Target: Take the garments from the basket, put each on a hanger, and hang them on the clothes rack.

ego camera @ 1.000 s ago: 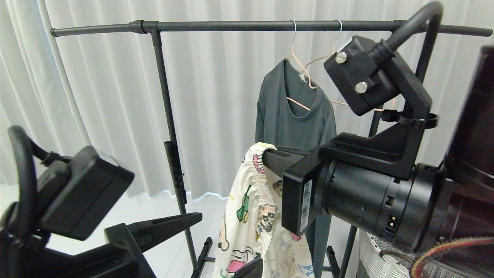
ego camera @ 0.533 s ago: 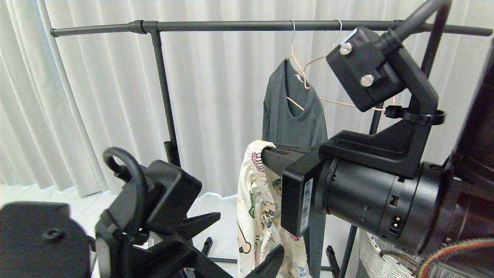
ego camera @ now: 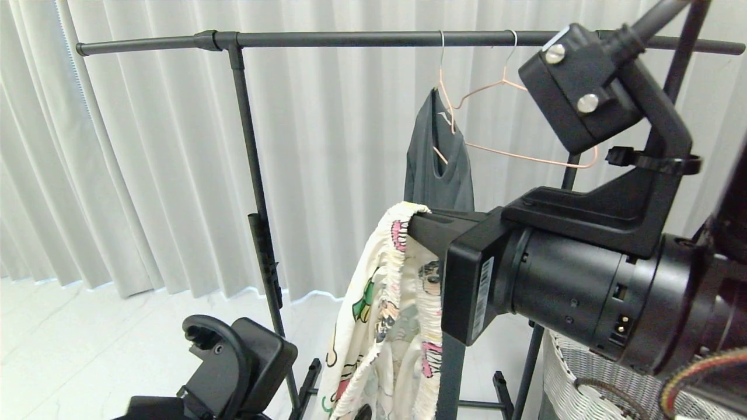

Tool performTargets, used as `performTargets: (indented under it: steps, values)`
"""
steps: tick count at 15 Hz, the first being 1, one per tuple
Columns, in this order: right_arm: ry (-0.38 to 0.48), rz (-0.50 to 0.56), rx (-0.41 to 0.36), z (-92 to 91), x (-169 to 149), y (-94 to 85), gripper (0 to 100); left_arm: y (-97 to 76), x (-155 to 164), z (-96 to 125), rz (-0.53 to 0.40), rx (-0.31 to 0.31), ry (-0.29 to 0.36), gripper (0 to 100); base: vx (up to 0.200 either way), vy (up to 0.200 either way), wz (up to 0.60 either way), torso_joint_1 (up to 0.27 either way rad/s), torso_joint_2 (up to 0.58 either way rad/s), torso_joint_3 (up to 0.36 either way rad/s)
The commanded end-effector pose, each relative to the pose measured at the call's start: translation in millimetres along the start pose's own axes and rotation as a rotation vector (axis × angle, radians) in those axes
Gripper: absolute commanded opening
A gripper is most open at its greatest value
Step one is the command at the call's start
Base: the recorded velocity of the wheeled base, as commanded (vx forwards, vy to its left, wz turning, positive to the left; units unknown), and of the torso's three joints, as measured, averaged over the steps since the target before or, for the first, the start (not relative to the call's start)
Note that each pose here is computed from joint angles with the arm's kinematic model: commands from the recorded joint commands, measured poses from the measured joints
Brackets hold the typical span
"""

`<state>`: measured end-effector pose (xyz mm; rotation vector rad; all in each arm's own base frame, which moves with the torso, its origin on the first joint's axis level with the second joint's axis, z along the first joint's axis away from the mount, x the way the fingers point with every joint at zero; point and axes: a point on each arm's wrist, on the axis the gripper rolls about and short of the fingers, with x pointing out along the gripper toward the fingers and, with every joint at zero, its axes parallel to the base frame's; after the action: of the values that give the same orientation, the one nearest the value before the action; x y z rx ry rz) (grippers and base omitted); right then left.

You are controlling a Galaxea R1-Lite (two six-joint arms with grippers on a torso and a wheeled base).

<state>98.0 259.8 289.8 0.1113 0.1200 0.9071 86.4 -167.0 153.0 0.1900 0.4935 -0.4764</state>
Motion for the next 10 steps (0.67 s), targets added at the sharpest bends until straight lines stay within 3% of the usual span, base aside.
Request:
performTargets:
  steps: [1, 5, 10]
  values:
    - [-0.016, -0.022, -0.002, 4.9, -3, -7.2, 0, 5.0, -7, -5, -0.004, -0.001, -0.009, 100, 0.000, 0.000, 0.00, 0.000, 0.00, 0.000]
    - [-0.040, -0.074, -0.012, 13.0, -7, -23.7, 0, 14.2, -16, -17, 0.008, 0.005, -0.012, 100, 0.000, 0.000, 0.00, 0.000, 0.00, 0.000]
    - [-0.025, -0.131, -0.016, 17.1, -16, -38.6, 0, 14.1, -16, -16, 0.053, 0.008, -0.032, 100, 0.000, 0.000, 0.00, 0.000, 0.00, 0.000]
